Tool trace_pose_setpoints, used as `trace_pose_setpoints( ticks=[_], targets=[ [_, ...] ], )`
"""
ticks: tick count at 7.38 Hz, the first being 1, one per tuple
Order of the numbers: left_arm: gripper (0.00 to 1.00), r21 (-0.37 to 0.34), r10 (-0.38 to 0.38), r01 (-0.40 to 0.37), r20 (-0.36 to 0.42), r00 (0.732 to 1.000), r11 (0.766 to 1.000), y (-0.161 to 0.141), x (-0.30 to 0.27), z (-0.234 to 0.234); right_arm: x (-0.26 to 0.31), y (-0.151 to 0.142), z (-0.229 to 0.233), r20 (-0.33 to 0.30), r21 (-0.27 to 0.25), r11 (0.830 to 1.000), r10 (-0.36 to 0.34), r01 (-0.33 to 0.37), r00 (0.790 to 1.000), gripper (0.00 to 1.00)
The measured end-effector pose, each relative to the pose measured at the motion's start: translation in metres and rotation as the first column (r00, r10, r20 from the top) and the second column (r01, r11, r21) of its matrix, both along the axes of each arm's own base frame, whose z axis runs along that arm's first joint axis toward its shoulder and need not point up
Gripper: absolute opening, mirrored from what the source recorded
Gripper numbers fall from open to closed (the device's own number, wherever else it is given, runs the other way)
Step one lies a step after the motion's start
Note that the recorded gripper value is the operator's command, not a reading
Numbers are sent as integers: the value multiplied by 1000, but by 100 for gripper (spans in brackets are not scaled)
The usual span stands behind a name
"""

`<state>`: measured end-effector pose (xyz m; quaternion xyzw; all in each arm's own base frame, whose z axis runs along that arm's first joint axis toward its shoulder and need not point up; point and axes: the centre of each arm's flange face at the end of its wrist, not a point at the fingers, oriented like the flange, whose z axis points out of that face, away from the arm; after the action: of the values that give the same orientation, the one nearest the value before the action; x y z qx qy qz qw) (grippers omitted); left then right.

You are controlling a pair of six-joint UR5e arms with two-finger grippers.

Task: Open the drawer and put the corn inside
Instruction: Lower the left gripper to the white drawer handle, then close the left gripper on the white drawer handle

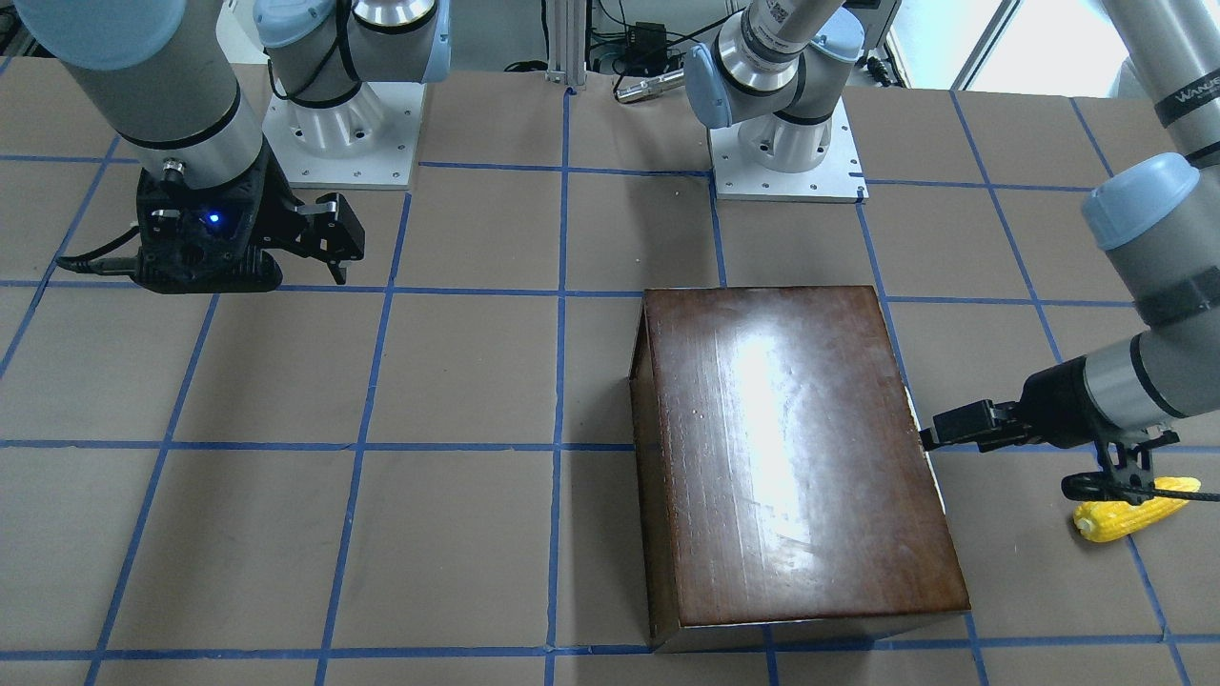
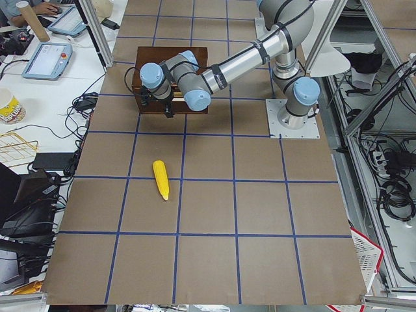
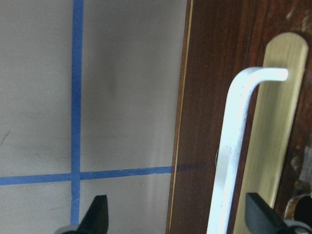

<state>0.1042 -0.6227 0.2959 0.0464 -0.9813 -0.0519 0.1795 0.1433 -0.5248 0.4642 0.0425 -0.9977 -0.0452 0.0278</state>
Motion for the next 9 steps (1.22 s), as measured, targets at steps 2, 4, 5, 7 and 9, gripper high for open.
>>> trace_pose_setpoints(
  ticks=[2,4,5,7,9],
  targets=[
    [100,10,-7,7,-8,1000,1000,-2,1,-9,0,0,0,0,0,1000,0,0,1000,100],
    [100,21,-8,8,-15,1000,1000,-2,1,-17,0,0,0,0,0,1000,0,0,1000,100],
    [100,30,-12,12,-19,1000,999,-1,0,-23,0,0,0,0,0,1000,0,0,1000,100],
    [100,24,-38,38,-22,999,999,2,-1,-32,0,0,0,0,1,1000,0,0,1000,100],
    [100,8,-59,59,-20,998,998,2,0,-34,0,0,-1,0,1,1000,0,0,1000,100]
  ],
)
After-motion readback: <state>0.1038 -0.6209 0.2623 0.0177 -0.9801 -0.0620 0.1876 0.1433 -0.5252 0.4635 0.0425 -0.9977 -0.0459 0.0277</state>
